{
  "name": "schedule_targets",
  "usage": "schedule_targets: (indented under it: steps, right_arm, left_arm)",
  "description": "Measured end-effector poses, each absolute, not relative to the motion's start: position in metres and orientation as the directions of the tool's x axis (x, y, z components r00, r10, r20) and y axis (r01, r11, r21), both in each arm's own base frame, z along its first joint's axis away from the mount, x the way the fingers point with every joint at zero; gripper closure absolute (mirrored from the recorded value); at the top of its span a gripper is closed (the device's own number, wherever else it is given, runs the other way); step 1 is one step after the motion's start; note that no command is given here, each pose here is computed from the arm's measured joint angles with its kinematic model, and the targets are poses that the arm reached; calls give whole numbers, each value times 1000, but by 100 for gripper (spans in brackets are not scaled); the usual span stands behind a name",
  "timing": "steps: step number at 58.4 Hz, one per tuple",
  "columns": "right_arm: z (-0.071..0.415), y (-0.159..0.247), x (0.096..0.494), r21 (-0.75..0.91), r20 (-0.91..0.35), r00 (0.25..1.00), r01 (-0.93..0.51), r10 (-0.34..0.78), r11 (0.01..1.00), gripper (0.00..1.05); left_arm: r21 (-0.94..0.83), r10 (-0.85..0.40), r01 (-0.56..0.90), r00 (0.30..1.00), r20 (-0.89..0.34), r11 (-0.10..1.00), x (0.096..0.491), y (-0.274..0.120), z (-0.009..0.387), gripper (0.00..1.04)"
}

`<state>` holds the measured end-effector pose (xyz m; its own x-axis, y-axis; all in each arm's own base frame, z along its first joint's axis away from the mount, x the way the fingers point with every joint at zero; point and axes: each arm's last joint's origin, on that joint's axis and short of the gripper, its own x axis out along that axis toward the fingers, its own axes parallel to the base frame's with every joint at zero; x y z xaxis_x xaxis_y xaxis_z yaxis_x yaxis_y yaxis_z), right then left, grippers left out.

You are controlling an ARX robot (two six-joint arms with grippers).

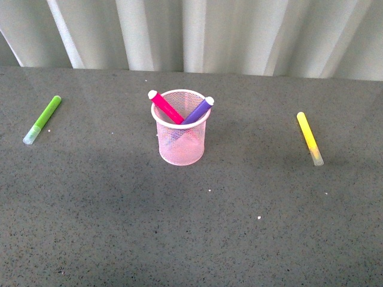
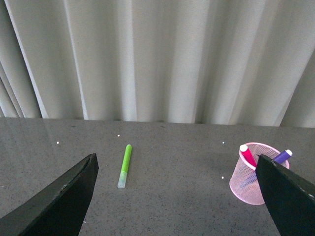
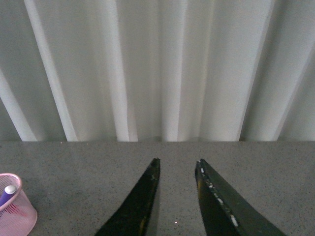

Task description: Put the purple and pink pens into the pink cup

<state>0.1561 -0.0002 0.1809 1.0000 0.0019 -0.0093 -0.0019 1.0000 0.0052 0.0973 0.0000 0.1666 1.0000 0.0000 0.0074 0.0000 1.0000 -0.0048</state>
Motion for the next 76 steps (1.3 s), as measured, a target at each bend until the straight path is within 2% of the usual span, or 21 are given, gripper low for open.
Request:
schedule_targets:
  steps: [4, 76]
  right_arm:
    - [179, 0, 152, 0, -11, 1000, -2, 2, 1000, 102]
    - [173, 0, 107, 1, 24, 1000, 0, 0, 1000, 101]
  left_arm:
    - [-5, 0, 0, 1000, 7, 1000, 97, 0, 167, 7]
    - [-5, 0, 0, 1000, 8, 1000, 97, 0, 167, 7]
